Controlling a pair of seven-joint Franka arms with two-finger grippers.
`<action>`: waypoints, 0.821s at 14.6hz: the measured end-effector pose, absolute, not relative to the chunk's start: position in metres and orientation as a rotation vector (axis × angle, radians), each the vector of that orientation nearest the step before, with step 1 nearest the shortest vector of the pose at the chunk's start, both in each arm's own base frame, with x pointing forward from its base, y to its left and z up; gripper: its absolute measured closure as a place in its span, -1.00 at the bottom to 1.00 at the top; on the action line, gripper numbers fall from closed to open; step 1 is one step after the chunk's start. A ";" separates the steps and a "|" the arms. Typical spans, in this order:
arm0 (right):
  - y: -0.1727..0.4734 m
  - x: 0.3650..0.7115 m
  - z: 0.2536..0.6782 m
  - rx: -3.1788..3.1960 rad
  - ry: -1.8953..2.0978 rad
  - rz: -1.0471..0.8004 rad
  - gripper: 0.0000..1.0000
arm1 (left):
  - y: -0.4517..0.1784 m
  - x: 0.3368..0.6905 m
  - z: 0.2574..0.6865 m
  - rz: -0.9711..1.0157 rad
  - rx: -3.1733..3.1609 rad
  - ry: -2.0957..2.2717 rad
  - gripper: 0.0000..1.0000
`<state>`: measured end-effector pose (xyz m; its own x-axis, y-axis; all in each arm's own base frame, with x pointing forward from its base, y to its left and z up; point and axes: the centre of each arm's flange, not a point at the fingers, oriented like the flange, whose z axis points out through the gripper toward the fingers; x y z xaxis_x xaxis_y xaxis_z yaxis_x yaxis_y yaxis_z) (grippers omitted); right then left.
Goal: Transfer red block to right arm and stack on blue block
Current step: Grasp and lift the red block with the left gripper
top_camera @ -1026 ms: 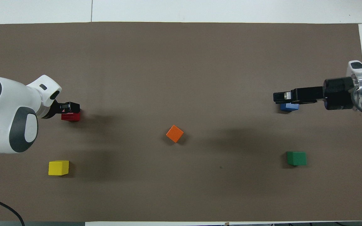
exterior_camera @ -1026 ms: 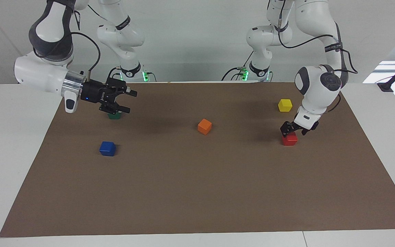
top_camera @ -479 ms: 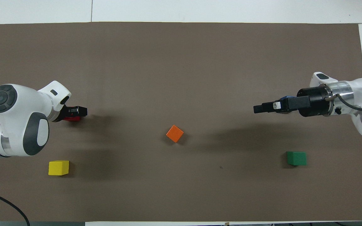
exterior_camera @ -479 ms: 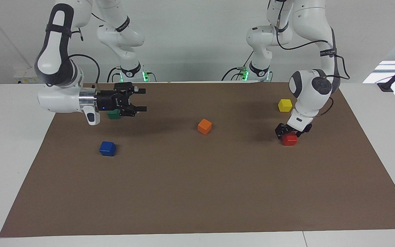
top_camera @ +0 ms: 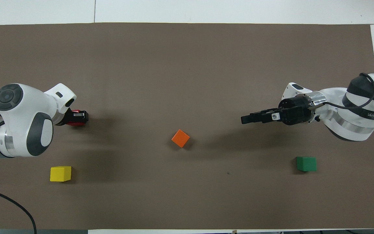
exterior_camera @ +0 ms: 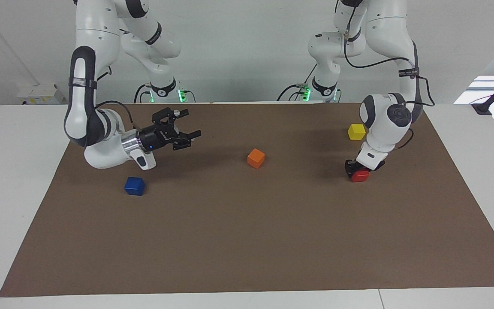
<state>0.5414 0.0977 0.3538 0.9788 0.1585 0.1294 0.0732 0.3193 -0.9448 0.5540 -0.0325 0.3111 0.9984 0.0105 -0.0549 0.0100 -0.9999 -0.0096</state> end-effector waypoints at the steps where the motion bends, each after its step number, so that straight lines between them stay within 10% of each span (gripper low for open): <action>1: 0.110 0.540 0.349 -1.230 -0.221 0.062 -1.00 | -0.032 0.560 0.325 0.131 -3.145 -0.067 -0.08; 12: 0.164 0.528 0.335 -1.105 -0.182 0.071 -1.00 | -0.140 0.560 0.466 0.628 -2.947 -1.762 -0.08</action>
<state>0.5283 0.1640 0.3354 0.9828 0.1476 0.1109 0.0333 0.4489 -0.8930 0.5602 -0.1397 0.4662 0.4429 0.7652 -0.4673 0.8882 -0.4456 0.1122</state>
